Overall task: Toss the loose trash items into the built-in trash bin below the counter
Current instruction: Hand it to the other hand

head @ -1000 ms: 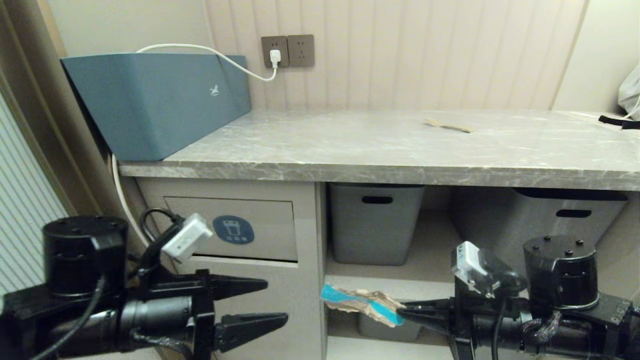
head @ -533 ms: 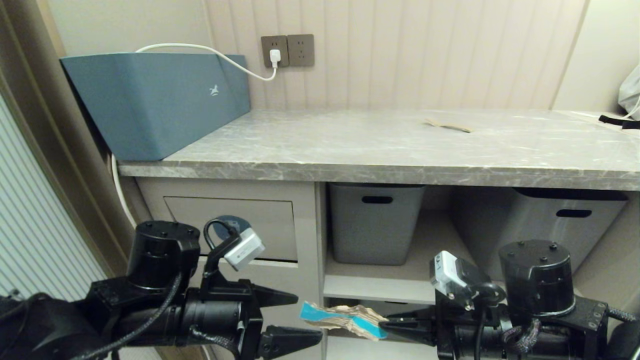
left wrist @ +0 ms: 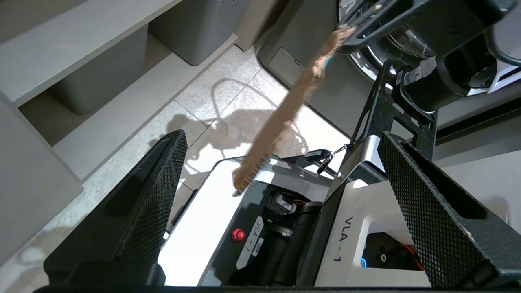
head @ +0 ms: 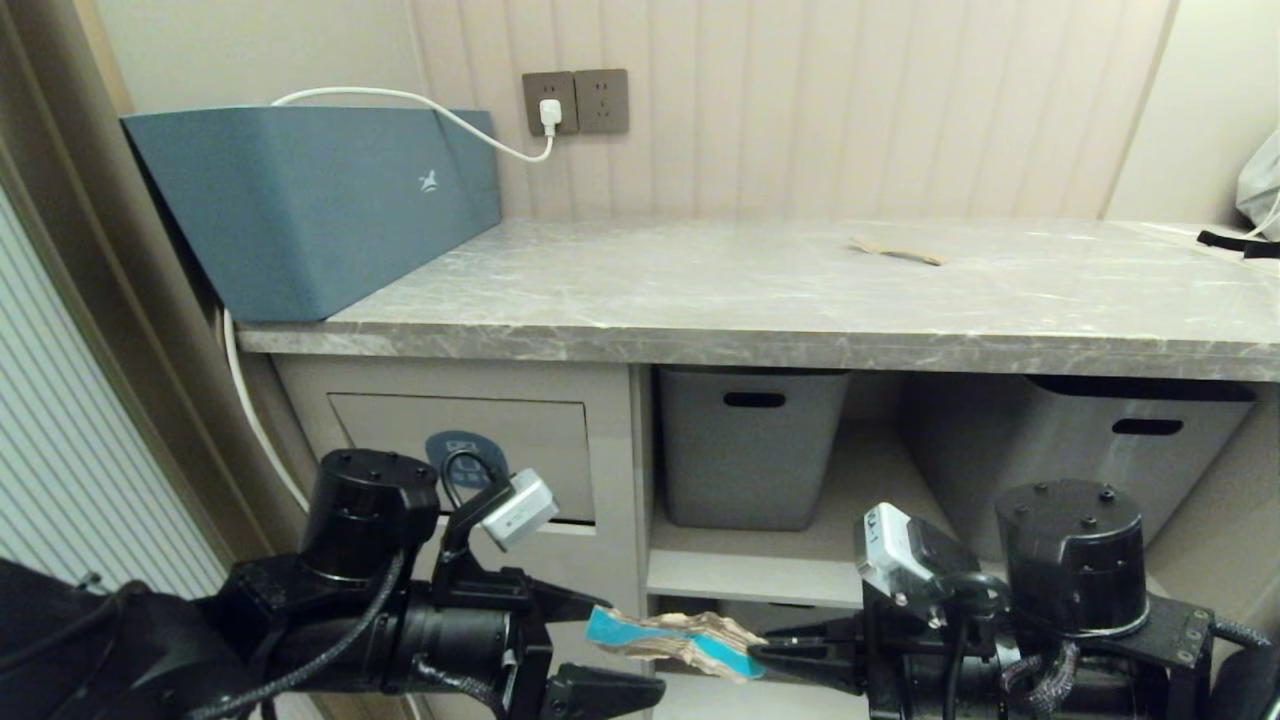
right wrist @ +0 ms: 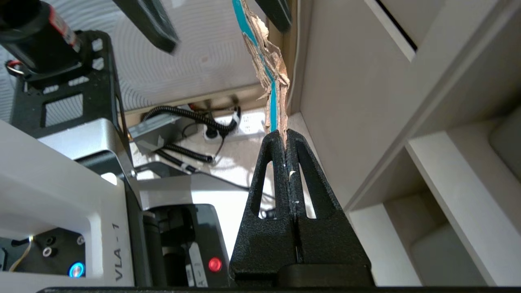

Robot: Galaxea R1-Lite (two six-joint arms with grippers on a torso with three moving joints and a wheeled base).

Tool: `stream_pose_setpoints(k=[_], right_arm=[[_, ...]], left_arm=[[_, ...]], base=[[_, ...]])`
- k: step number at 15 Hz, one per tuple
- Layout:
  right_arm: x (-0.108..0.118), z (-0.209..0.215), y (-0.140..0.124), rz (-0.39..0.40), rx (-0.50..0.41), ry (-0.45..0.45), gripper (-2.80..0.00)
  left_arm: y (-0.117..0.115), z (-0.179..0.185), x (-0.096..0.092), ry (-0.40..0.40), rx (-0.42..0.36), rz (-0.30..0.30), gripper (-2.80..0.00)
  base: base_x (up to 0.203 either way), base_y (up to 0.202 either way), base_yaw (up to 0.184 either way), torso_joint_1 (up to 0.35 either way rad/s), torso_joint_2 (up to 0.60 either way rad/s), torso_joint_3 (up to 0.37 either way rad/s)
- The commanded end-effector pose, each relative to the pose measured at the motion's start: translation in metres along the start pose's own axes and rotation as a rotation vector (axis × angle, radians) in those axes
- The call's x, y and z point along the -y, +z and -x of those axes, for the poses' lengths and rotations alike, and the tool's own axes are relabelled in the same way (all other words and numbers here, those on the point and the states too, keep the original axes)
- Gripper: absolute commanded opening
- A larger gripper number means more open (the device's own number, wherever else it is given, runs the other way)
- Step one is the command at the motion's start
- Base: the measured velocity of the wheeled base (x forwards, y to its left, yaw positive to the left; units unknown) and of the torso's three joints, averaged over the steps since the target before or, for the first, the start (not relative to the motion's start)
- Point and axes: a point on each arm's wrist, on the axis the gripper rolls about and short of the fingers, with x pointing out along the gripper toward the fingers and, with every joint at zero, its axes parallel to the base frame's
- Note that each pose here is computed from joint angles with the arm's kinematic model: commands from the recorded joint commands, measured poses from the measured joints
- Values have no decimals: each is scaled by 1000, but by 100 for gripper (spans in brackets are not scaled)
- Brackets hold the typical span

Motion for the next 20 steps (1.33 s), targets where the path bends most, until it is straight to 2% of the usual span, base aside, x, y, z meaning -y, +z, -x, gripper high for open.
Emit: stream_pose_setpoints(k=[1, 2, 3, 13, 14, 18, 19, 20], right_arm=[[-3, -1, 1, 12, 11, 11, -280], [-4, 0, 1, 17, 11, 14, -280], [-4, 1, 1, 18, 13, 14, -280], [-14, 6, -4, 13, -4, 26, -280], [-16, 8, -6, 11, -12, 21, 0], [-22, 17, -12, -1, -29, 1, 0], [-22, 19, -13, -4, -32, -19, 0], [-21, 22, -13, -21, -39, -79, 0]], left_arm=[[0, -1, 0, -4, 0, 0, 0], [0, -1, 0, -4, 1, -3, -119], [0, -1, 0, -4, 2, -4, -280], [-3, 1, 4, -11, -3, -4, -280], [-5, 1, 7, -16, -8, -4, -280], [-12, 6, 8, 2, -19, 8, -280], [-14, 9, 8, 21, -20, 14, -280], [-15, 15, 5, 84, -8, 38, -280]], base=[[0, 0, 0, 0, 0, 0], [0, 0, 0, 0, 0, 0], [0, 0, 0, 0, 0, 0], [0, 0, 0, 0, 0, 0], [0, 0, 0, 0, 0, 0], [0, 0, 0, 0, 0, 0], [0, 0, 0, 0, 0, 0], [0, 0, 0, 0, 0, 0]])
